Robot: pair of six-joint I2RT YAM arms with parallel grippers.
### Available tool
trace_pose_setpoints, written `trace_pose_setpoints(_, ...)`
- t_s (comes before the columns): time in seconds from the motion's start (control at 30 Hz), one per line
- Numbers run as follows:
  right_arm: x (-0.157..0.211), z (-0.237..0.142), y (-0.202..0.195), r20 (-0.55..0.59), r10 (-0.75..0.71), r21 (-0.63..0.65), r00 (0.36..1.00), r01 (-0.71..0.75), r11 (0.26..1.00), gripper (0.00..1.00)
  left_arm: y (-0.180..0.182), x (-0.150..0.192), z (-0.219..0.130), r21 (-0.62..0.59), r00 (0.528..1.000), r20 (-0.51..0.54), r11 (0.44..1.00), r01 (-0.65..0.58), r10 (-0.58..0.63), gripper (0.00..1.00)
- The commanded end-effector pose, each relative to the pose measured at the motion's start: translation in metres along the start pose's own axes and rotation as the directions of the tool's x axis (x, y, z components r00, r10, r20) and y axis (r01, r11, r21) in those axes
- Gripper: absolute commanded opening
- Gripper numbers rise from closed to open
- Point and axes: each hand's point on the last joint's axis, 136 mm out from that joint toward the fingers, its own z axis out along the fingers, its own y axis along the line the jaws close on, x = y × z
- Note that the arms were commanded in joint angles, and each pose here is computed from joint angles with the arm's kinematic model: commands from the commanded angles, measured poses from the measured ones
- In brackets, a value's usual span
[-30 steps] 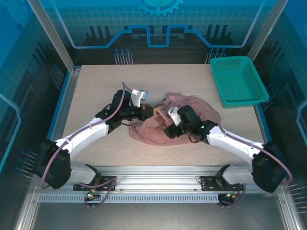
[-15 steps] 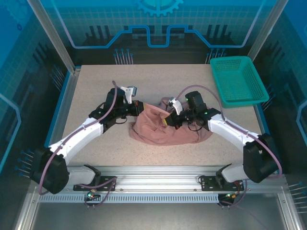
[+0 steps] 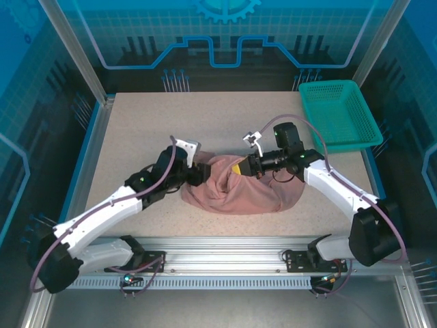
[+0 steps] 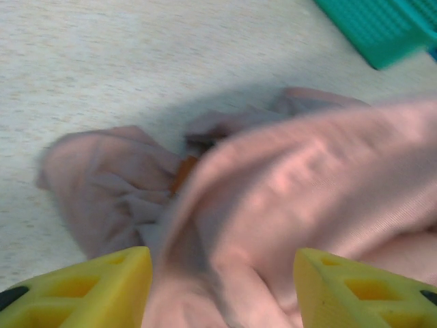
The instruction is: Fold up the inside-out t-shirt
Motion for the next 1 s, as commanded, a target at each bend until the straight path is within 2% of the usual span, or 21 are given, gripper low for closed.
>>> trace_pose_setpoints(0.0,-0.013,-0.008,0.002,0.019,0.032,-0.013,0.999,-0.032,0.999,0.0,-0.036,0.022,0.0,0.19,0.996,-0.039,0.979,-0.072,0.081,0.62)
trace_pose_setpoints(0.07,-0.014,-0.009,0.001,0.023,0.032,-0.008,0.999,-0.032,0.999,0.0,-0.049,0.028,0.006,0.255,0.993,-0.057,0.963,-0.089,0.107,0.64)
trace_pose_setpoints(0.17,-0.016,-0.011,0.004,0.029,0.019,-0.008,0.999,-0.018,1.0,0.0,-0.055,0.031,0.024,0.262,0.983,-0.103,0.957,-0.122,0.154,0.64)
trace_pose_setpoints(0.27,-0.015,-0.013,0.006,0.031,0.013,-0.003,0.999,-0.013,1.0,0.0,-0.056,0.028,0.047,0.248,0.974,-0.121,0.956,-0.159,0.193,0.58)
trace_pose_setpoints(0.33,-0.013,-0.015,0.005,0.032,0.015,0.002,0.999,-0.015,1.0,0.0,-0.059,0.022,0.061,0.249,0.972,-0.116,0.953,-0.172,0.206,0.44)
trace_pose_setpoints(0.43,-0.011,-0.022,0.002,0.042,0.011,0.032,0.999,-0.013,0.999,0.0,-0.061,0.013,0.074,0.261,0.975,-0.134,0.955,-0.137,0.177,0.11)
trace_pose_setpoints(0.47,-0.009,-0.025,-0.005,0.039,0.01,0.091,0.999,-0.014,0.996,0.0,-0.064,0.008,0.07,0.302,0.981,-0.133,0.948,-0.096,0.142,0.02)
trace_pose_setpoints(0.53,-0.002,-0.033,-0.031,0.01,0.032,0.302,0.999,-0.034,0.953,0.0,-0.074,-0.004,0.052,0.441,0.993,-0.11,0.898,0.008,0.045,0.0)
trace_pose_setpoints(0.6,0.007,-0.05,-0.069,0.0,0.082,0.557,0.997,-0.068,0.828,0.03,-0.083,-0.02,0.025,0.59,0.995,-0.083,0.802,0.09,-0.05,0.0)
trace_pose_setpoints(0.67,0.012,-0.058,-0.085,-0.009,0.082,0.661,0.997,-0.056,0.748,0.08,-0.089,-0.026,0.004,0.67,0.994,-0.071,0.735,0.107,-0.08,0.0)
trace_pose_setpoints(0.77,0.011,-0.06,-0.089,-0.018,0.061,0.707,0.998,-0.031,0.707,0.23,-0.086,-0.031,-0.01,0.688,0.992,-0.054,0.716,0.117,-0.111,0.0)
trace_pose_setpoints(0.87,0.009,-0.069,-0.084,-0.045,0.033,0.761,0.998,0.013,0.649,0.35,-0.081,-0.034,-0.012,0.671,0.988,-0.057,0.727,0.143,-0.142,0.0)
trace_pose_setpoints(0.97,0.008,-0.076,-0.066,-0.081,-0.033,0.784,0.996,0.085,0.615,0.43,-0.078,-0.036,-0.01,0.655,0.983,-0.069,0.736,0.171,-0.167,0.0)
